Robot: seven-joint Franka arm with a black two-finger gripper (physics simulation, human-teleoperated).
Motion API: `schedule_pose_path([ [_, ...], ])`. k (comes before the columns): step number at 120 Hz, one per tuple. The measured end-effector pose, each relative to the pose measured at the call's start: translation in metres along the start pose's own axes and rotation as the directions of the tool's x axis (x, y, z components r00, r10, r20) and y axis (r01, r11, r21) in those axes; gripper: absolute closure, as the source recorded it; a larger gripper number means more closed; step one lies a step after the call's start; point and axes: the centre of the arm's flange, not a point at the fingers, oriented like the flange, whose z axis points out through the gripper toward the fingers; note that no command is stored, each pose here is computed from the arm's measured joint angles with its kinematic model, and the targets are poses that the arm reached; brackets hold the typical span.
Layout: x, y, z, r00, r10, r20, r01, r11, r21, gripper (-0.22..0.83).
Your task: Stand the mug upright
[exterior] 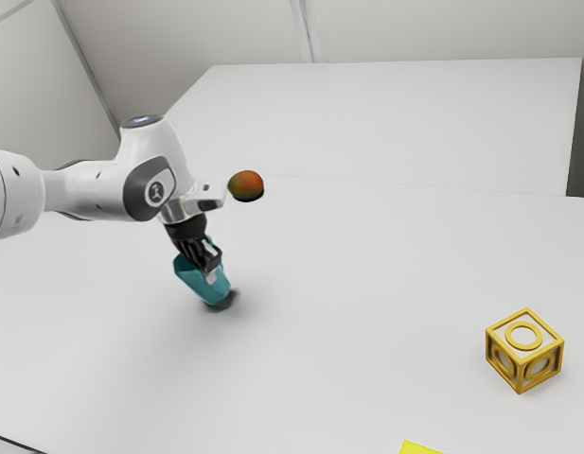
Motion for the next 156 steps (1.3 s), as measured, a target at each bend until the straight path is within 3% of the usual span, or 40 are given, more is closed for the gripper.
schedule_pose_path([
  [40, 0.004, 0.009, 0.017, 0.999, -0.019, 0.038, 0.019, 1.000, -0.006, 0.76],
  [65, 0.003, 0.010, 0.016, 0.999, -0.037, 0.037, 0.038, 0.999, -0.005, 0.39],
  [80, 0.005, 0.023, -0.003, 1.000, -0.025, 0.008, 0.025, 0.999, 0.025, 0.24],
  [111, 0.007, 0.052, -0.062, 0.999, 0.007, -0.050, -0.002, 0.996, 0.093, 0.09],
  [139, 0.041, 0.046, -0.189, 0.981, -0.025, -0.194, 0.046, 0.994, 0.102, 0.03],
  [156, 0.056, 0.042, -0.252, 0.973, -0.052, -0.226, 0.070, 0.995, 0.073, 0.02],
])
